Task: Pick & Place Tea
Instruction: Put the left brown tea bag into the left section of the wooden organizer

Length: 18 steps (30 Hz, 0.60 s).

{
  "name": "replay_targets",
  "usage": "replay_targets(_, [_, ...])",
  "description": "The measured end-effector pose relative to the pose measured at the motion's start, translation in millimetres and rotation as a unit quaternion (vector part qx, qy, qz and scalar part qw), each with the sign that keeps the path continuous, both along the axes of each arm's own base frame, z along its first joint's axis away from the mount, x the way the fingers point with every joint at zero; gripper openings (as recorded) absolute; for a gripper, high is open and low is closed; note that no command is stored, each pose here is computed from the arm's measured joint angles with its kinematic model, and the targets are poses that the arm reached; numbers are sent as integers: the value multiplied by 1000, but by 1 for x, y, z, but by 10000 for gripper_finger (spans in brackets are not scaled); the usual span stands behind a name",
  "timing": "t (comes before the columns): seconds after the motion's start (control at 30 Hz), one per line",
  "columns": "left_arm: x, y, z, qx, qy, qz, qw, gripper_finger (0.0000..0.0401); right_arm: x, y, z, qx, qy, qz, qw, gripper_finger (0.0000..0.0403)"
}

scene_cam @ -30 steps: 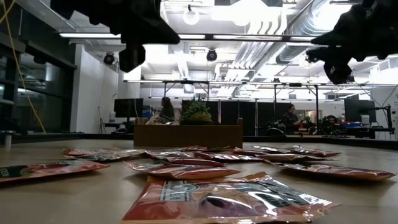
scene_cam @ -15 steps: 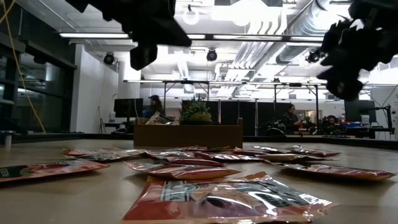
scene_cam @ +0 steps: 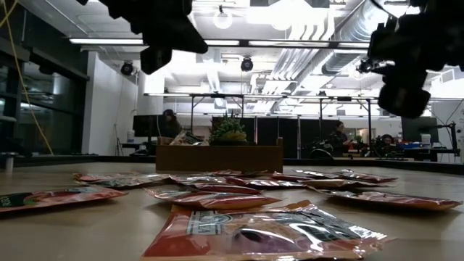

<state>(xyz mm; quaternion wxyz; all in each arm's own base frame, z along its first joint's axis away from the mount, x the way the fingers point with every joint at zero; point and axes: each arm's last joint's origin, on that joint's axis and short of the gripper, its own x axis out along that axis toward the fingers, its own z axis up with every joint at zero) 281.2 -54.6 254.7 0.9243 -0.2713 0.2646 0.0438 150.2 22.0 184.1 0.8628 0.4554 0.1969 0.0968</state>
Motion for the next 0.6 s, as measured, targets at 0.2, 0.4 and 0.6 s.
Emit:
replay_targets(0.2, [-18, 6, 14, 27, 4, 35, 999, 9, 26, 9, 21, -83, -8, 4, 996, 124])
replay_targets(0.4, [-40, 11, 13, 36, 47, 68, 996, 9, 76, 22, 31, -175, 49, 62, 981, 124])
replay_targets(0.6, [-67, 8, -12, 1, 75, 159, 984, 9, 135, 33, 23, -226, 80, 121, 963, 112])
